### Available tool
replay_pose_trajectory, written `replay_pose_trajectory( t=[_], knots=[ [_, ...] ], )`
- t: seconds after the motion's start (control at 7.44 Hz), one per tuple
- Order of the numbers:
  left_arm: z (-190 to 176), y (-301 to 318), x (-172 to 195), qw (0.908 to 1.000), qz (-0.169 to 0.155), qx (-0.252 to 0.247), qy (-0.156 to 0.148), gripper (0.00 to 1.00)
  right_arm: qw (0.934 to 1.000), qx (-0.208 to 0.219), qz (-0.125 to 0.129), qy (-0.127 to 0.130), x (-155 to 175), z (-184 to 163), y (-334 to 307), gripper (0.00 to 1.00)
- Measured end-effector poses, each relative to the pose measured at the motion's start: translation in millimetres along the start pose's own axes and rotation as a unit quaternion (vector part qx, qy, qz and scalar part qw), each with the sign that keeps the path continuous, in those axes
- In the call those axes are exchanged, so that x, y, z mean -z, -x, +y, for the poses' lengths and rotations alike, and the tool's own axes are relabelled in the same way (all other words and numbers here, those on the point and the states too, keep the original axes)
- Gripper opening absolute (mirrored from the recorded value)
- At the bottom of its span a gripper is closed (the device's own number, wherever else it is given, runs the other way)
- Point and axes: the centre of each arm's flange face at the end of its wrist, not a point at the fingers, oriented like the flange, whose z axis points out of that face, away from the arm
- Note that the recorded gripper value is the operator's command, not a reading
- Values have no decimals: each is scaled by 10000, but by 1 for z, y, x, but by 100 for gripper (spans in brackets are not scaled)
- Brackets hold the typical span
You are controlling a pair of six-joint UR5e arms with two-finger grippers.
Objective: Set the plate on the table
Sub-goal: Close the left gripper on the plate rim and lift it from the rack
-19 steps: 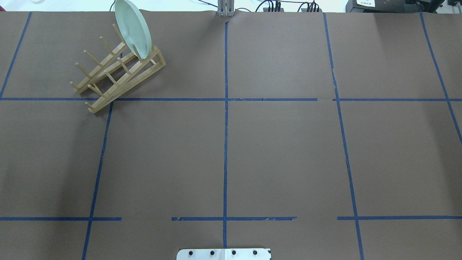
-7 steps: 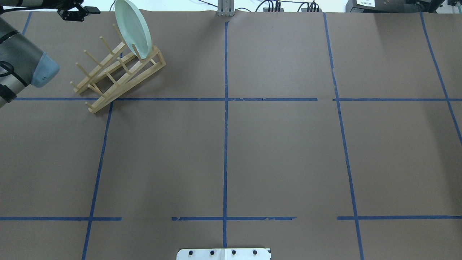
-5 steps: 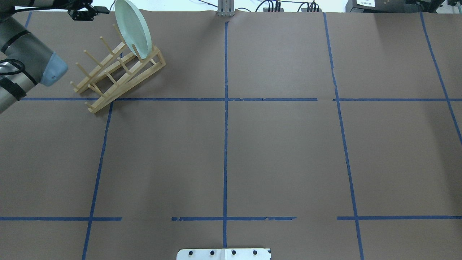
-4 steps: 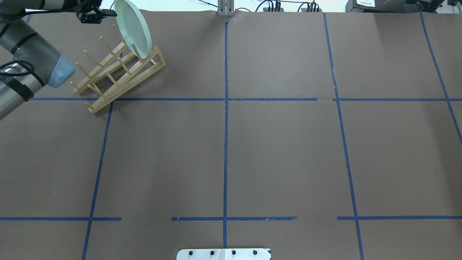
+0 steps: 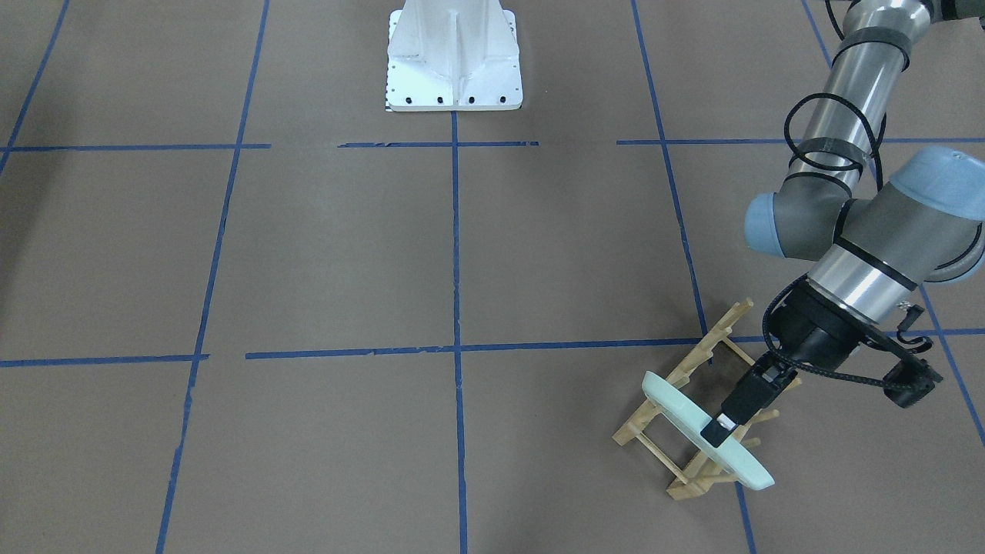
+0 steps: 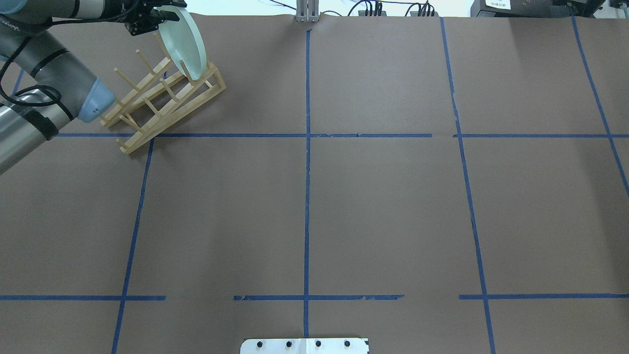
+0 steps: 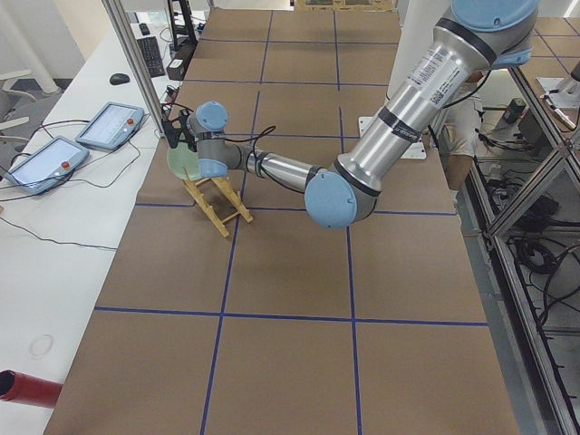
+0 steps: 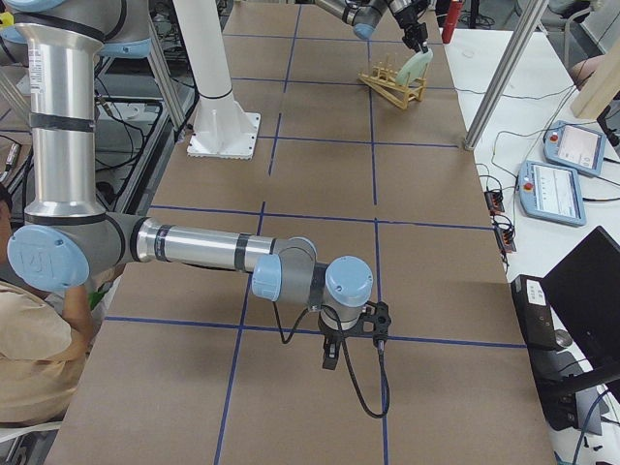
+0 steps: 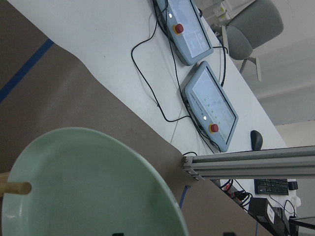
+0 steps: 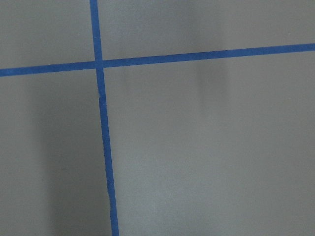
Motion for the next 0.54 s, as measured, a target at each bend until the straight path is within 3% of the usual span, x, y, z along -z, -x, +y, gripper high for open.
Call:
replay_pose_trajectory(
  t=[0.27,0.54],
  knots=[
    [4,-9,3,10000,79,-41,20,0,10000,-3,0,3,0,0,0,100],
    [5,-41,29,9989,417,-203,-28,0,10000,-2,0,2,0,0,0,100]
  ],
)
